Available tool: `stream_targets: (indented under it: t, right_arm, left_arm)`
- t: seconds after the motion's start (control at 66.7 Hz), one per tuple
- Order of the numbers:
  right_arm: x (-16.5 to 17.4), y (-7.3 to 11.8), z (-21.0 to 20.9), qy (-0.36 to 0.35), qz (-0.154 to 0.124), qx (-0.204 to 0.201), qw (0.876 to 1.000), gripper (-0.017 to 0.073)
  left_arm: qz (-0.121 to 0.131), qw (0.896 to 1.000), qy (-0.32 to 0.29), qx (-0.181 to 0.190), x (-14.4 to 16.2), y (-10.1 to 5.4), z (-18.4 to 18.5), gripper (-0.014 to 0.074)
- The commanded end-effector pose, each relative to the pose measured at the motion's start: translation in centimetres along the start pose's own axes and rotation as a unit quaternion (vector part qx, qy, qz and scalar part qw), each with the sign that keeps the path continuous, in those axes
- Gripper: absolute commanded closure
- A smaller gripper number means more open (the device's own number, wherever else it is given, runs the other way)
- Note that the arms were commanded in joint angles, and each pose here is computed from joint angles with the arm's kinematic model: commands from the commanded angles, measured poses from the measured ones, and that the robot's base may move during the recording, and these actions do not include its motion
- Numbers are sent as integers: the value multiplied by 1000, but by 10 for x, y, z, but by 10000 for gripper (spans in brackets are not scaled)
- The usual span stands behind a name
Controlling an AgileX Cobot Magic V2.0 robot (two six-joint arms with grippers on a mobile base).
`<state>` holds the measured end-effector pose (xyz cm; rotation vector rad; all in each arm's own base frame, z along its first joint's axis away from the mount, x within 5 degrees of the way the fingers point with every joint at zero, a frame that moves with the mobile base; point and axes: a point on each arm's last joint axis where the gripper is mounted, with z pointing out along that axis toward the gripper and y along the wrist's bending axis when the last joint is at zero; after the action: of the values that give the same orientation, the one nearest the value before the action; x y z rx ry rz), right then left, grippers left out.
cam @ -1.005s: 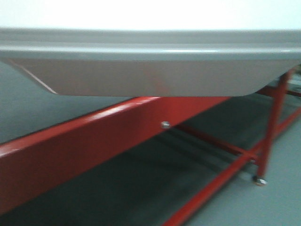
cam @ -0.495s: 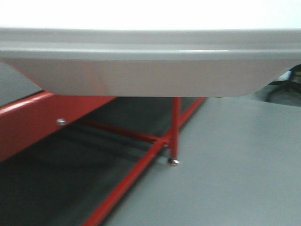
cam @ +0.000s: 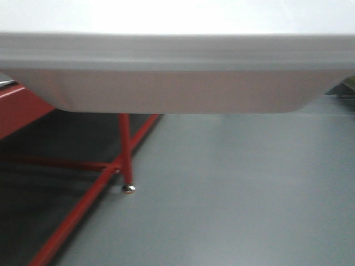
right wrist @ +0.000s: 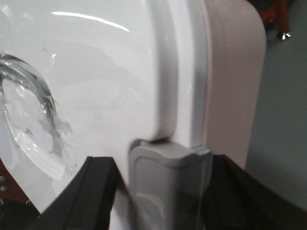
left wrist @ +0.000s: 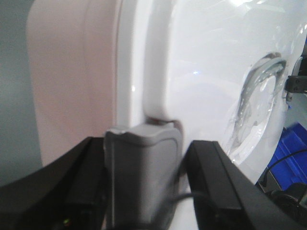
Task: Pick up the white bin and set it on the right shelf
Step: 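Carry the bin with both grippers past the red tables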
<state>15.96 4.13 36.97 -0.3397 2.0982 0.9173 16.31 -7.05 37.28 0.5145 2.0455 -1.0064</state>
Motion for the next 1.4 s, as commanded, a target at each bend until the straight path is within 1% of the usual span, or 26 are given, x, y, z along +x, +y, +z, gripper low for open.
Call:
stream_targets:
  t: [0.0,1.38]
  right_arm:
    - [-7,24,-7,-24,4,-88,996,219]
    - [-7,24,-7,-24,4,-88,996,219]
  left_arm:
    - [-3,996,-38,80,-11,-24,-7,408]
    - [-3,996,-38,80,-11,-24,-7,408]
